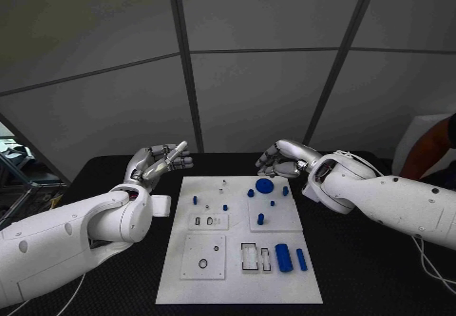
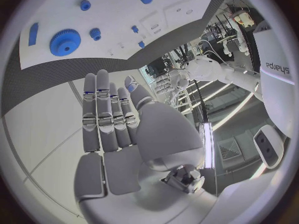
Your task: Assemble the parts on the task board
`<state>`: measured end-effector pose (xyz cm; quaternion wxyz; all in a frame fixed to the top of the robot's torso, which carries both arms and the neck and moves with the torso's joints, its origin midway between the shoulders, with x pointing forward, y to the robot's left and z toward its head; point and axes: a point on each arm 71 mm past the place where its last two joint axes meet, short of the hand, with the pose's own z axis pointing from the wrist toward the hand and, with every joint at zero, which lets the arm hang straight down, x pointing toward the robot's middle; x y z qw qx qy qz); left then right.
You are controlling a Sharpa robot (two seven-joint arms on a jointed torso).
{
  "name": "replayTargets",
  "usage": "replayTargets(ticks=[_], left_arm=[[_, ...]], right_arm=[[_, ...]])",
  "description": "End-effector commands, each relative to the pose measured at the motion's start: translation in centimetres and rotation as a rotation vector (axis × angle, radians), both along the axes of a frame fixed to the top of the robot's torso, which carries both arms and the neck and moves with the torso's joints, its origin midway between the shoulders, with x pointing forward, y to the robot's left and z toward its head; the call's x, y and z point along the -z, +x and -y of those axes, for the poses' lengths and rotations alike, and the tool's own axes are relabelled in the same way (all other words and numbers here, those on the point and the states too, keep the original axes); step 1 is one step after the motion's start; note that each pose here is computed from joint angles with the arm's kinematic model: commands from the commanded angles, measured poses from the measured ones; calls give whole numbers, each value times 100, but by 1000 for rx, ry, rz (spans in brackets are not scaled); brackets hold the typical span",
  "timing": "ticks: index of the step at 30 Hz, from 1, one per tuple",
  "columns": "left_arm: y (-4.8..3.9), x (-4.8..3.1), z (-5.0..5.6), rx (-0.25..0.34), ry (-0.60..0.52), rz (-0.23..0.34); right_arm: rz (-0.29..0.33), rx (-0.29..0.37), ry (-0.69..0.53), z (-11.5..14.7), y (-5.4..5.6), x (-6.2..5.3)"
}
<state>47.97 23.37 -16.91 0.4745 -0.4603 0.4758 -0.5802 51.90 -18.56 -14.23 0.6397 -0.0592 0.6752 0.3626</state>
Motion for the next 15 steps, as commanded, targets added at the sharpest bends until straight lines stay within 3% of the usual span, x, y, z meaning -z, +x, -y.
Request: replayTargets(ticks=[1,15], left_arm=[[-43,-39,72,50,10,7],[-140,-111,165,98,-7,11]], right_arm=[[46,17,-238,-70,-4,29],[81,3,-384,-258,-25,44]])
